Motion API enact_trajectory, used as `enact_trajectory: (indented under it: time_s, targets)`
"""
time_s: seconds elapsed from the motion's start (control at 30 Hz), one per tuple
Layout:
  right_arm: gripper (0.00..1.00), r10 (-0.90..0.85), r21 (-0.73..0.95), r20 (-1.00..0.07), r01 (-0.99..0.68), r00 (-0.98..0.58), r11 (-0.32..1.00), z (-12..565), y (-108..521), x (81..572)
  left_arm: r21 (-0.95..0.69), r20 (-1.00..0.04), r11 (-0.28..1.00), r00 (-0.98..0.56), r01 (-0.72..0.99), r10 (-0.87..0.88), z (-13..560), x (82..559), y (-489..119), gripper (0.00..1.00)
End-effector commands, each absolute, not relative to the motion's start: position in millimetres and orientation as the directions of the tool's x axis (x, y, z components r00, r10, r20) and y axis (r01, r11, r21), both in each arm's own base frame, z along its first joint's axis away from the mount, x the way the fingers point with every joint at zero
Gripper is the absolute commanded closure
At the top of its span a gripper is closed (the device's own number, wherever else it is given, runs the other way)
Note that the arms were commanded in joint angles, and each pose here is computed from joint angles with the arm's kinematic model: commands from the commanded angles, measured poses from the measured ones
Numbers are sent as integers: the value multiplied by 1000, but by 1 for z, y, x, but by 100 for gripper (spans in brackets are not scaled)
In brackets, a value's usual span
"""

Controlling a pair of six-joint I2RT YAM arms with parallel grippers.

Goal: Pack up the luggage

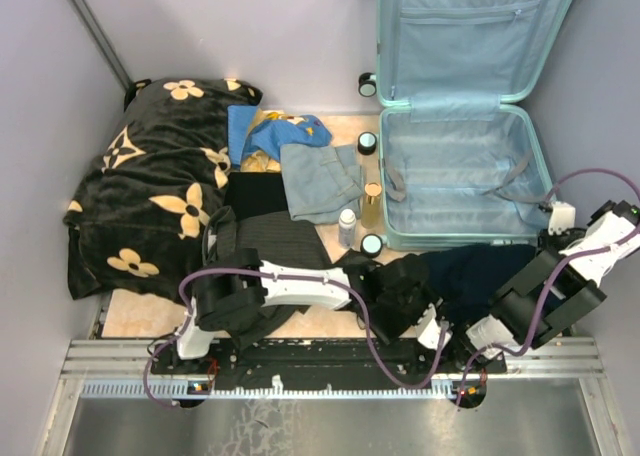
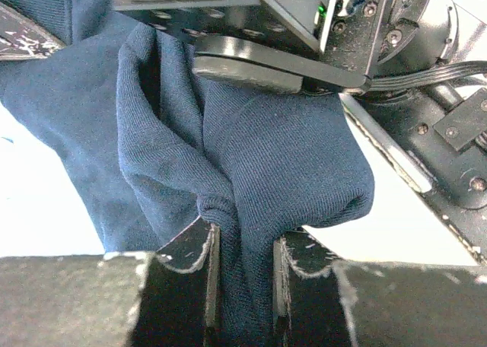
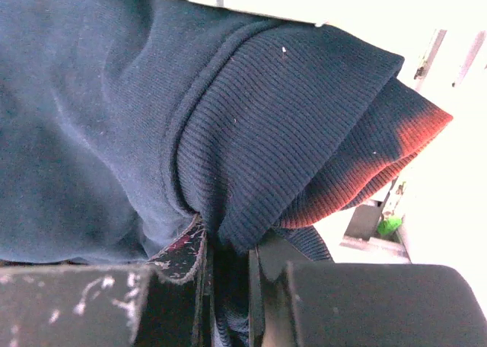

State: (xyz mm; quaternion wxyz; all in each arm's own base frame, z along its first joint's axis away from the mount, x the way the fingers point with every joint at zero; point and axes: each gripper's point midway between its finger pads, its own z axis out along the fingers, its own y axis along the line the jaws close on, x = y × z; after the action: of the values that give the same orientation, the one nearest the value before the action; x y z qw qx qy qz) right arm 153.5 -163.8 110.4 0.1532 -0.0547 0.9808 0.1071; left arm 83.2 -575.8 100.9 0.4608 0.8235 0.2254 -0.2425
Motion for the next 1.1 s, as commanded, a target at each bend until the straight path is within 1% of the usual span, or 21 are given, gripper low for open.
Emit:
enact_trajectory:
  time_s: [0.0, 0.2, 0.3, 0.4, 0.47, 0.6, 0.8, 0.93, 1.07]
  targets:
    - [100, -76, 147, -411, -148, -909, 978, 170, -148, 154, 805, -545, -335, 833, 490, -90, 224, 70, -586, 100]
    - [100, -102, 29, -517, -137, -850, 990, 221, -146, 162, 876, -443, -287, 883, 389, -157, 270, 69, -577, 100]
    - [100, -102, -12, -588, -117, -802, 993, 247, -144, 172, 918, -358, -248, 914, 309, -188, 290, 70, -574, 100]
    - [100, -62, -2, -665, -82, -744, 997, 276, -144, 188, 956, -249, -199, 955, 217, -158, 303, 86, -573, 100]
    - [100, -23, 24, -709, -57, -705, 998, 296, -147, 202, 968, -201, -177, 970, 177, -133, 310, 105, -572, 100]
    - [100, 44, 94, -739, -39, -673, 995, 311, -154, 234, 979, -155, -142, 986, 145, -61, 325, 162, -572, 100]
    - [100, 35, 95, -785, -64, -618, 993, 324, -138, 302, 987, -113, -115, 993, 115, 27, 336, 255, -566, 100]
    - [100, 39, 95, -811, -66, -584, 993, 323, -125, 353, 991, -84, -99, 990, 95, 112, 329, 331, -559, 100]
    - [100, 58, 92, -831, -35, -554, 995, 316, -128, 400, 994, -51, -87, 983, 67, 175, 316, 394, -554, 100]
